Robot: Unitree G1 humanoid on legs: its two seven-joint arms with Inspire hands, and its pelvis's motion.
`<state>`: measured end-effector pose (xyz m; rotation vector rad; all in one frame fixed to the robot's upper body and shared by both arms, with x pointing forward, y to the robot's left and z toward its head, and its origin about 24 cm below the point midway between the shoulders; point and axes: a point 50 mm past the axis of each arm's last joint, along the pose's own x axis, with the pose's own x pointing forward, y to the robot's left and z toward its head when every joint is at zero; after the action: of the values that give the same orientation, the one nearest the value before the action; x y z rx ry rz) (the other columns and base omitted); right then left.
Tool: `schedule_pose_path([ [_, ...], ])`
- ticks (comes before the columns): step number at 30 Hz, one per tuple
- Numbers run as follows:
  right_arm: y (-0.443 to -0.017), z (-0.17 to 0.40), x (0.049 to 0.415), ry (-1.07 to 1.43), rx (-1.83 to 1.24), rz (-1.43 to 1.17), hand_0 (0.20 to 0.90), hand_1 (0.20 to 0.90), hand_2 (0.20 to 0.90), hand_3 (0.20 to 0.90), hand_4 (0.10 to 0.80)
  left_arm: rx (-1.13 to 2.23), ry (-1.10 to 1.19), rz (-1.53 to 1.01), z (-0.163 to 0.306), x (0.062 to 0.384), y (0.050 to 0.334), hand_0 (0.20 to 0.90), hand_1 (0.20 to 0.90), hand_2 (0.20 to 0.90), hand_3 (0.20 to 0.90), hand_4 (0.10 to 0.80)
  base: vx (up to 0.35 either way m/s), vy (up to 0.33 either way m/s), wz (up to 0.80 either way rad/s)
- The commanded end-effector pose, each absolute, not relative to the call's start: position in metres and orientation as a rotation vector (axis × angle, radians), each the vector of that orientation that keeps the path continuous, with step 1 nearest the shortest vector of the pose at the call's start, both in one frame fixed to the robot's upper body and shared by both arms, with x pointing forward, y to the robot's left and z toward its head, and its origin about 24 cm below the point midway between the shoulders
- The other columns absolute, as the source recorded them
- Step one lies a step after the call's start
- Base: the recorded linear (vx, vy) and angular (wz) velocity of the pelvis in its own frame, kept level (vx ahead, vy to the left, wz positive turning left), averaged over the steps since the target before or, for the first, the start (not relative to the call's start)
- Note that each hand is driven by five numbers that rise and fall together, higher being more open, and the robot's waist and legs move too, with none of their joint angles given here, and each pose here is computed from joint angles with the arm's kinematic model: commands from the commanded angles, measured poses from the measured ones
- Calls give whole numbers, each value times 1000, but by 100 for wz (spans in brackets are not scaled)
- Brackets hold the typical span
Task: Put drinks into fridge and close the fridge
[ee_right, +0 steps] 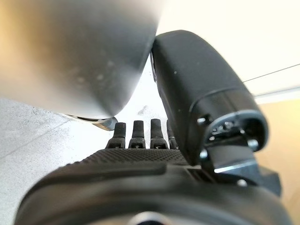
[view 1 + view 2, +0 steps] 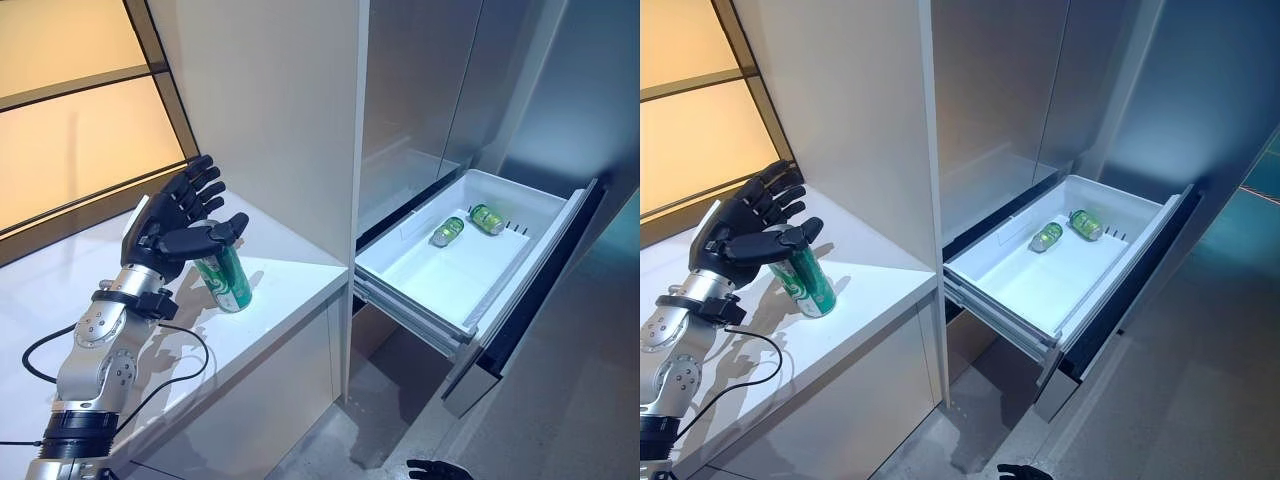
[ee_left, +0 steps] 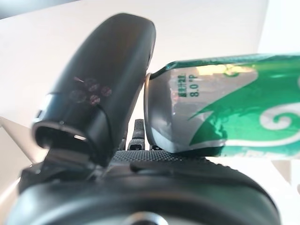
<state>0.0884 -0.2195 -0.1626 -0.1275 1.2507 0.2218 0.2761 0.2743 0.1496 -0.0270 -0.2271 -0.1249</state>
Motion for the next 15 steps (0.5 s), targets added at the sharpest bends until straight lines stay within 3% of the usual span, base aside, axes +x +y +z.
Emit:
schedule_pose_path([
  [1, -231, -162, 80, 1320, -186, 272, 900, 900, 900, 900, 800, 97, -443, -82, 206, 275, 288, 900, 900, 900, 900, 800, 0, 0, 0],
  [15, -233, -162, 80, 1321, -178, 266, 900, 900, 900, 900, 800, 138, -392, 2, 191, 275, 297, 900, 900, 900, 900, 800, 0, 0, 0],
])
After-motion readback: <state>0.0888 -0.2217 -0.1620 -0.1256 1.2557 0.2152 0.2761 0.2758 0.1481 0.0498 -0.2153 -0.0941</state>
